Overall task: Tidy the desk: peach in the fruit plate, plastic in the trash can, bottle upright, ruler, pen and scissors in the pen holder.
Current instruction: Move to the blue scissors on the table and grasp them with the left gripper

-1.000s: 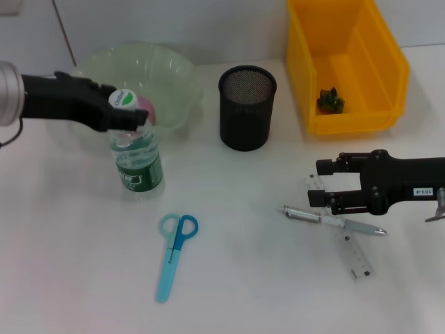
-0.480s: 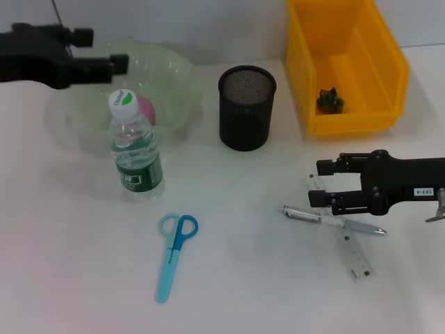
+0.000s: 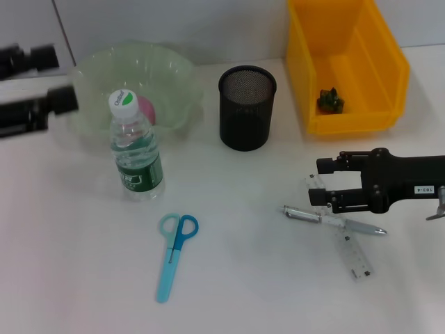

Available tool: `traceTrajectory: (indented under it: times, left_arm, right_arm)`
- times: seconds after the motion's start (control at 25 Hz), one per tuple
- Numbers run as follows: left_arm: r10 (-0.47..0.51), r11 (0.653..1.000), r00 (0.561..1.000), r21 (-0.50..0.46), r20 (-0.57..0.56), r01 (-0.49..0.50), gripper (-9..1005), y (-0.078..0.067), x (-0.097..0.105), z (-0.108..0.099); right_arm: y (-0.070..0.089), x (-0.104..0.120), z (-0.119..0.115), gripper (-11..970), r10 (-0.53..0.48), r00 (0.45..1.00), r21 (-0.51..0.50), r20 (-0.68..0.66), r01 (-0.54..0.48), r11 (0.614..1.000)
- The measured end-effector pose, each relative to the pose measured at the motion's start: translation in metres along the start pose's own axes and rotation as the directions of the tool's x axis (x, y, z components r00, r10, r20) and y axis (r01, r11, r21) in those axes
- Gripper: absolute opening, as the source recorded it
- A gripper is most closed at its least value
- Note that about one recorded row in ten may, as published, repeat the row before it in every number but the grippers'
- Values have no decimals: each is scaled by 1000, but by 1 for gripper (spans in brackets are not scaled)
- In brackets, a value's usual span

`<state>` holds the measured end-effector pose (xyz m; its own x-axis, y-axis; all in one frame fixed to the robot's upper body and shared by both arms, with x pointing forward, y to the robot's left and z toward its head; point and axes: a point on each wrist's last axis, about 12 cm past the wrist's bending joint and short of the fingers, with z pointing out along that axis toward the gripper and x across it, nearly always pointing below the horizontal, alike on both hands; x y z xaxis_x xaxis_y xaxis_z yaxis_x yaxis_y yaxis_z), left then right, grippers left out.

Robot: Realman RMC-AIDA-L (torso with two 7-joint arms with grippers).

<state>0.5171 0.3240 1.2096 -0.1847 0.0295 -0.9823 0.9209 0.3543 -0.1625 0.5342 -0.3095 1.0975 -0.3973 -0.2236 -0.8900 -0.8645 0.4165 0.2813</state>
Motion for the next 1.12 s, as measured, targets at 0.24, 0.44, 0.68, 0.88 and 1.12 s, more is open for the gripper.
traceTrajectory:
  times: [0.24,0.44,0.68,0.88,1.12]
  left_arm:
    - [-51,996,999,68,17,50,809,-5,53,3]
    - [-58,994,998,92,-9,58,808,-14,92,15]
    - [-74,994,992,68,-99,81,806,-15,121,26]
    - [-84,993,987,65,-140,94,805,-16,128,26]
    - [-92,992,983,68,-157,103,804,-17,131,26]
  right_arm:
    - [1,1,-2,712,4,1000,-7,-1,-4,1000]
    - [3,1,-3,711,4,1000,-19,-1,-4,1000]
    - [5,3,-4,711,19,1000,-36,-11,-19,999]
    - [9,7,-8,710,27,1000,-49,-14,-28,998]
    - [12,12,-12,709,36,999,-59,-20,-37,998]
